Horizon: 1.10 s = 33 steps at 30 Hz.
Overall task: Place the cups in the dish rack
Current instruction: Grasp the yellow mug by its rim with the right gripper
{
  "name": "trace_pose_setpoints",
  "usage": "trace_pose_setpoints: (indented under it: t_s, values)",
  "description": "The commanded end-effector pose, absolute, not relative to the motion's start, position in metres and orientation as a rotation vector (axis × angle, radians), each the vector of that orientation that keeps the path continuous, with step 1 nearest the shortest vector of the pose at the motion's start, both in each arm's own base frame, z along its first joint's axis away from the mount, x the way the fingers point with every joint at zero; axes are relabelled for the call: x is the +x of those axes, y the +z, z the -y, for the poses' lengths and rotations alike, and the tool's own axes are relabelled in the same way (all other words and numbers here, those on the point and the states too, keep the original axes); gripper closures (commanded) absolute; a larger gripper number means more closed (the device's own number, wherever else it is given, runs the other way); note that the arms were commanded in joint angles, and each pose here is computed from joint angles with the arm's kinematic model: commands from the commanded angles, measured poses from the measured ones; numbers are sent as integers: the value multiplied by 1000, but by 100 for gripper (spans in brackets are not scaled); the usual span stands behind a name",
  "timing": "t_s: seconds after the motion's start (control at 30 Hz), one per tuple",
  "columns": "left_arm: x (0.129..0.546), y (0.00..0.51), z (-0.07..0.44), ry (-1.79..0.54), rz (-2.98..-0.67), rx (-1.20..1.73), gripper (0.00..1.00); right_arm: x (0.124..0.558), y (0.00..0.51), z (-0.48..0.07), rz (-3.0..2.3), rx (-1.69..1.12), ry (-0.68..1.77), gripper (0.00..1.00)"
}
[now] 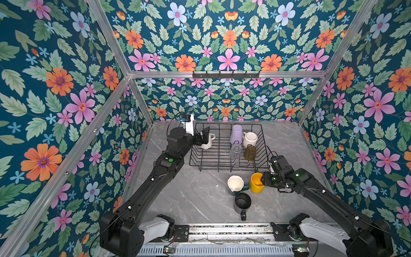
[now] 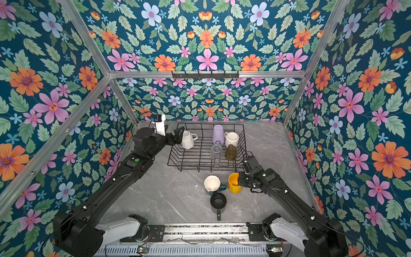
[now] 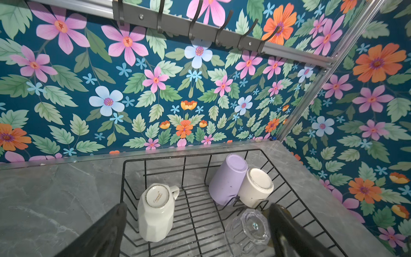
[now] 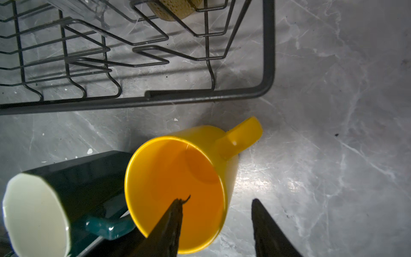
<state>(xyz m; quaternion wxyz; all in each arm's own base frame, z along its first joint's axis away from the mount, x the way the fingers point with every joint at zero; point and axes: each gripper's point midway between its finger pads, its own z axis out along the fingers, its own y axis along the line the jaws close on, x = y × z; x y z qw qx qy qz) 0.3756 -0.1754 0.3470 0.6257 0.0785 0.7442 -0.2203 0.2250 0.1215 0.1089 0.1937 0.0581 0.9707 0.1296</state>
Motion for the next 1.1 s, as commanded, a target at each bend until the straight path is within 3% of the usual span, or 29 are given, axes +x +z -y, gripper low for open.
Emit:
trace_pose_setpoints:
  t_s: [0.0, 0.73, 1.07]
  values:
    - [372, 361, 173, -523, -1648, 163, 0, 233, 107, -122, -2704, 179, 348, 52]
    - [361, 346, 167, -519, -1669, 153, 0, 244, 77, -120, -2777, 167, 216, 73]
    - [359, 345, 166, -524, -1667, 148, 0, 238, 75, -118, -2784, 170, 211, 99]
